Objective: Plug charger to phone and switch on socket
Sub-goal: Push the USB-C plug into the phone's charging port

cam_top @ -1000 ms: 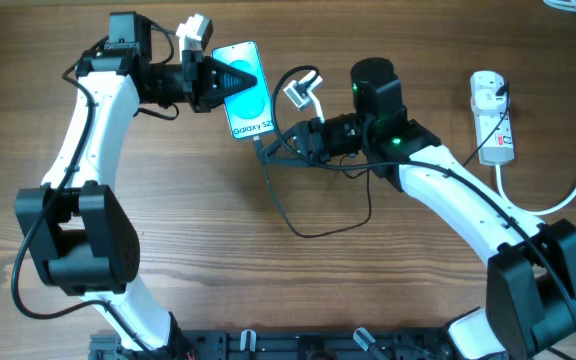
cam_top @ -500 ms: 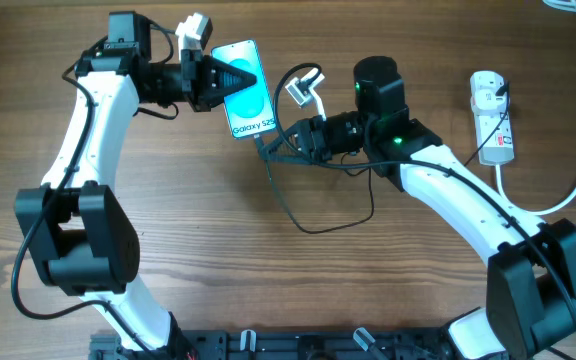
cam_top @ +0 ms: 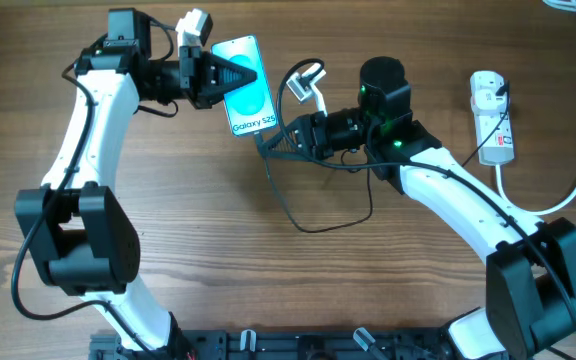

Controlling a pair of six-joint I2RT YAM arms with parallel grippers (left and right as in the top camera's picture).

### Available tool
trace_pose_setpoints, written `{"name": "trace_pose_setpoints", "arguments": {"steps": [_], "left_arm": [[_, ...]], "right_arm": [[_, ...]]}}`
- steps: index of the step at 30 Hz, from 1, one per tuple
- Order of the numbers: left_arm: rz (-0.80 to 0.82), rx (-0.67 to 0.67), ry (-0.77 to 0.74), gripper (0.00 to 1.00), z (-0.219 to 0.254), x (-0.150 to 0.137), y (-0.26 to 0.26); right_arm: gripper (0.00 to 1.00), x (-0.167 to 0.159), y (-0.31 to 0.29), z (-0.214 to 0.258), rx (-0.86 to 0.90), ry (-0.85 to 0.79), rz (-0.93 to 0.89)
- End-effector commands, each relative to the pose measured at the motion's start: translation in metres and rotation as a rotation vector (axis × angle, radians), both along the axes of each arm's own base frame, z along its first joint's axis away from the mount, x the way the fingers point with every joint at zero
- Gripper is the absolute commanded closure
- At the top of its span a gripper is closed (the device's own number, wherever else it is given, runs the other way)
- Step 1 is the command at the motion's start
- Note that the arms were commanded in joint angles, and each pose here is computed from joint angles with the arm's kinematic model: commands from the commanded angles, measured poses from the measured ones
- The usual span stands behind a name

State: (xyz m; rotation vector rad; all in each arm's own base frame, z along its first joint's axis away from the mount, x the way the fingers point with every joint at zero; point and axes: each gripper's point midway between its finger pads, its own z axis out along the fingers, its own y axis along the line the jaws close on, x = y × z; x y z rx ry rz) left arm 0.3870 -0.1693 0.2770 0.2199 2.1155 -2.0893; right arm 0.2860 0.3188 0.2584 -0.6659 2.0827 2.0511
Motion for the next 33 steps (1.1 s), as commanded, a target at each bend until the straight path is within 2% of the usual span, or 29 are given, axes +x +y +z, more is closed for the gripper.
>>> {"name": "trace_pose_setpoints", "arguments": {"steps": [1, 17, 19, 21, 27, 33], "left_arm": [[-0.05, 0.0, -0.042, 0.96, 0.007, -0.014, -0.019], [-0.048, 0.007, -0.043, 0.96, 0.006, -0.014, -0.019], [-0.048, 0.007, -0.042, 0.96, 0.006, -0.014, -0.019], [-0.048, 0.007, -0.042, 0.96, 0.006, -0.014, -0.019], [-0.047, 0.01, -0.043, 0.96, 0.005, -0.013, -0.019], [-0.01, 0.123, -0.041, 0.96, -0.014, -0.007, -0.017]], "right_arm": [[0.96, 0.04, -0.013, 0.021, 0.014, -0.089, -0.182], [0.95, 0.046, -0.028, 0.023, 0.019, -0.073, -0.189], [0.85, 0.045, -0.029, 0.022, 0.019, -0.07, -0.183], [0.8, 0.044, -0.029, 0.022, 0.021, -0.071, -0.174], [0.77, 0.041, -0.029, 0.021, 0.017, -0.057, -0.158], [0.61, 0.039, -0.029, 0.013, -0.003, -0.057, -0.154]]}}
